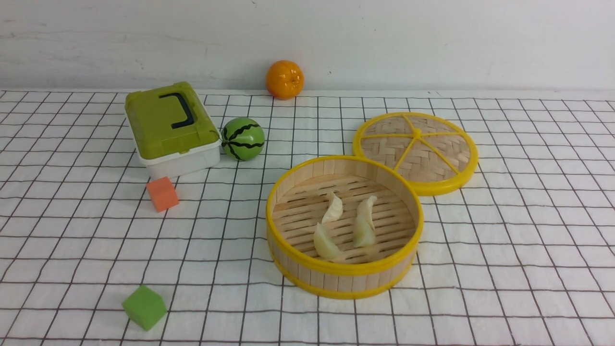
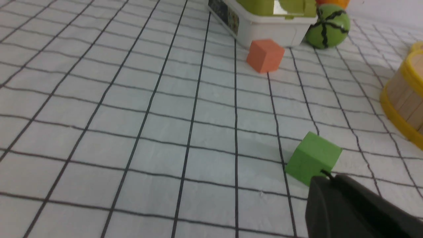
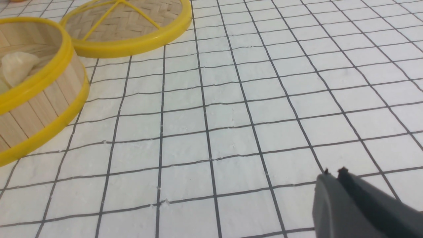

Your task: Put the dumplings into the steamer on the table with the white tablecloth.

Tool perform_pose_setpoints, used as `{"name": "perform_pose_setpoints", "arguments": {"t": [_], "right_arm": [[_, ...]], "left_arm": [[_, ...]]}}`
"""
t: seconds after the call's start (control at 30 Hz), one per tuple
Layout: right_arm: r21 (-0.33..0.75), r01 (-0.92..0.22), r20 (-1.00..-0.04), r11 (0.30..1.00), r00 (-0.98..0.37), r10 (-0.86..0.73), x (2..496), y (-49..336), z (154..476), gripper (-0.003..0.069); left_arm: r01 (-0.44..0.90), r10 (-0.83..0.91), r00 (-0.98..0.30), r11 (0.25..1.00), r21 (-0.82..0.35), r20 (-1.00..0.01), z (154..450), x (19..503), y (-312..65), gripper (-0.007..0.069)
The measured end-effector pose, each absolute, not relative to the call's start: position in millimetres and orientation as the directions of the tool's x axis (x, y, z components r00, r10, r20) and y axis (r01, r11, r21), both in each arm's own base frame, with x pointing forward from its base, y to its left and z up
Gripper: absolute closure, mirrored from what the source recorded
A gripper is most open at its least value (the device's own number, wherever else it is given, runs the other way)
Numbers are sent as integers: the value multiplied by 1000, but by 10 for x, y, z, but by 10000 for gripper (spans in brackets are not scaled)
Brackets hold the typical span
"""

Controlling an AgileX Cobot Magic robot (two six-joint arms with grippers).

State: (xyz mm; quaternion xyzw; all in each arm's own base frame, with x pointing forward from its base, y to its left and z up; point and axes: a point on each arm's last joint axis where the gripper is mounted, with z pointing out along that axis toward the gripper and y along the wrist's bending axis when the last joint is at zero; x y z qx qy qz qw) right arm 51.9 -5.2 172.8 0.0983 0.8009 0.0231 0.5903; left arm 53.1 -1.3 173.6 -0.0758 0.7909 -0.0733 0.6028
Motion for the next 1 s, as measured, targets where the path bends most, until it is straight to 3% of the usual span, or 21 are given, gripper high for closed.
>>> {"name": "perform_pose_setpoints", "arguments": {"t": [1.0], "right_arm": [[153, 131, -941, 980, -284, 185, 519, -52, 1728, 591]], "left_arm": [[-22, -165, -272, 986, -165, -948, 1728, 528, -12, 638]]}}
